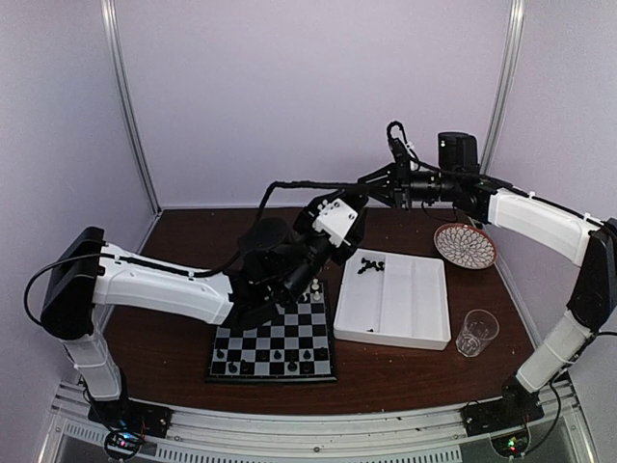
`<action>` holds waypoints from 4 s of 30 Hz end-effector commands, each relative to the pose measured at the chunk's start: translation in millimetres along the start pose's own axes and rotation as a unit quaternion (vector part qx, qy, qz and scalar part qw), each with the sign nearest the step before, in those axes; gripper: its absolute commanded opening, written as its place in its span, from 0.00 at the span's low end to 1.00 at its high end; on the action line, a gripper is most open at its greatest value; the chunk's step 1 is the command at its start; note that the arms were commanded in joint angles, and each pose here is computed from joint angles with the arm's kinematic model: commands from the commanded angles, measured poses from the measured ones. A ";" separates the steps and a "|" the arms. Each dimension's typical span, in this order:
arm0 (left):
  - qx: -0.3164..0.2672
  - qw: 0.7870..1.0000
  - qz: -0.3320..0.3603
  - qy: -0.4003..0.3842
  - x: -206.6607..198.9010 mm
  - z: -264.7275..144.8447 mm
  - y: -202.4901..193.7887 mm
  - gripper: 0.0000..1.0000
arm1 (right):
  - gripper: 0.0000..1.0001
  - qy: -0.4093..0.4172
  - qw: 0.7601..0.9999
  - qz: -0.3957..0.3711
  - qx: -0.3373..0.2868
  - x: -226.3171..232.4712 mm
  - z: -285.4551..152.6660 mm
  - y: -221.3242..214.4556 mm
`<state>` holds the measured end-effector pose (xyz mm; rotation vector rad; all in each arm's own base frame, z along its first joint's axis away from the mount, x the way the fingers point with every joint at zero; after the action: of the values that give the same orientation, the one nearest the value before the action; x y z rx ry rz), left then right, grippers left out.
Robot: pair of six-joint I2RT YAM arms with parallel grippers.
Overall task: Set up the chess pieces on the board
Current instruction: Pass from the right arm to the left, then place the queen at d8.
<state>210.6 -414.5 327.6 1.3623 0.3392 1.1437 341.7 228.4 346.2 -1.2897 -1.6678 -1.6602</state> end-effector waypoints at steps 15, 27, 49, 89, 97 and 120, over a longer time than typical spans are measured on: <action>0.007 0.995 -0.101 0.009 14.6 51.2 -8.6 0.46 | 0.06 0.075 0.996 0.026 -0.050 26.5 -20.0 17.2; 0.016 0.994 -0.111 -0.006 5.8 60.4 -11.5 0.45 | 0.05 0.078 0.994 0.038 -0.061 24.2 -22.8 19.5; 0.023 0.993 -0.115 -0.002 2.8 74.8 -11.3 0.33 | 0.05 0.080 0.994 0.038 -0.066 25.4 -26.9 18.7; 0.023 0.994 -0.105 0.029 13.9 76.6 -4.2 0.07 | 0.16 0.070 0.994 0.043 -0.069 16.2 -30.4 17.3; 0.094 0.993 -0.069 -0.018 43.2 51.6 10.5 0.02 | 0.50 0.046 0.995 0.003 -0.087 -0.4 -72.7 33.9; 0.655 0.683 -0.094 -0.308 73.5 -102.7 -42.2 0.00 | 0.51 -0.070 0.986 -0.128 -0.076 -41.9 -113.2 10.6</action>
<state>208.3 -305.2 325.6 2.5175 0.7527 0.2901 339.2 107.1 331.0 -1.3741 -1.8514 -1.8816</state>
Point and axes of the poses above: each gripper's point midway between its finger pads, its own z axis out along the fingers, its own x axis along the line the jaws close on, y = z × x, the point moved 8 cm from there along -z, back along the fingers, and after that the axes turned 1 degree about -z, right-handed, at the moved point
